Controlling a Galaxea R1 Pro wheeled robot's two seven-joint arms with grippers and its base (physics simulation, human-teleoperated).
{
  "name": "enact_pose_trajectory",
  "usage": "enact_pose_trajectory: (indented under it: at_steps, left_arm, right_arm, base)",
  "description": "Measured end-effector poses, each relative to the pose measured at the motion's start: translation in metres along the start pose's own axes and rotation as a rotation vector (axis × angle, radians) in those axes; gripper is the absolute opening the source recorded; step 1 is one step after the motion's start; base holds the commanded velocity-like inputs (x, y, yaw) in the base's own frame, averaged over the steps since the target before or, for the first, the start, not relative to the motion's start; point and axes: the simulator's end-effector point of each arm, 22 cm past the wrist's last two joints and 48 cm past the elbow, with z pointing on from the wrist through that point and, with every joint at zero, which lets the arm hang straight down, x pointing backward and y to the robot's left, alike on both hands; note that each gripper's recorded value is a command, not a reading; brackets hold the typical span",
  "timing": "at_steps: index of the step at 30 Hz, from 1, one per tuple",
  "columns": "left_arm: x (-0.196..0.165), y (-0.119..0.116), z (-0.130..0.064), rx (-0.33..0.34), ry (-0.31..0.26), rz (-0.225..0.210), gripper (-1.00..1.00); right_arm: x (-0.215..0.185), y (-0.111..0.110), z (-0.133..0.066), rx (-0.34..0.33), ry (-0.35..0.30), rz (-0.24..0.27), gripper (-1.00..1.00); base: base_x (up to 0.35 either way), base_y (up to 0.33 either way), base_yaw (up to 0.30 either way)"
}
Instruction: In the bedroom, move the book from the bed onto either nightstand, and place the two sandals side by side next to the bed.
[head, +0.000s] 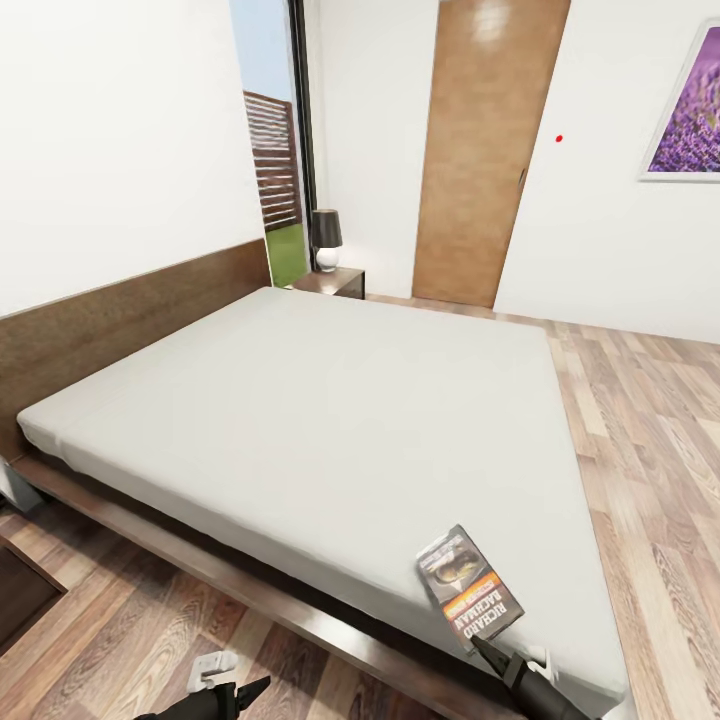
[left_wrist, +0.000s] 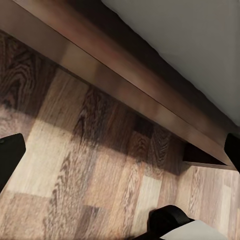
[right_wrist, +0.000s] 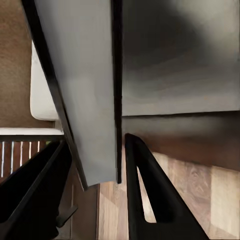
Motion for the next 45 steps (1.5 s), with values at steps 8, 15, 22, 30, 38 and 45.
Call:
enact_pose_trajectory:
  at_steps: [8, 15, 22, 30, 38, 45]
  left_arm:
    - [0.000, 0.000, 0.000, 0.000, 0.000, 0.000, 1.00]
    - [0.000, 0.000, 0.000, 0.000, 0.000, 0.000, 1.00]
    - [-0.002, -0.002, -0.002, 0.000, 0.001, 0.001, 1.00]
    - [-0.009, -0.012, -0.012, 0.000, 0.001, 0.001, 1.00]
    - [-0.017, -0.021, -0.021, 0.000, 0.002, 0.000, 1.00]
    - [-0.023, -0.029, -0.030, 0.001, 0.001, -0.003, 1.00]
  right_arm:
    - [0.000, 0.000, 0.000, -0.001, 0.001, 0.001, -1.00]
    - [0.000, 0.000, 0.000, -0.001, 0.001, 0.001, -1.00]
    - [-0.001, 0.003, -0.001, 0.000, 0.000, 0.002, -1.00]
    - [-0.006, 0.017, -0.006, 0.000, 0.001, 0.002, -1.00]
    - [-0.010, 0.031, -0.011, 0.000, 0.001, 0.002, -1.00]
    - [-0.020, 0.046, -0.014, -0.009, -0.006, -0.011, -1.00]
  base:
    - [0.000, 0.000, 0.000]
    - [0.000, 0.000, 0.000]
    - [0.000, 0.000, 0.000]
    - [0.000, 0.000, 0.000]
    - [0.000, 0.000, 0.000]
    - [0.000, 0.000, 0.000]
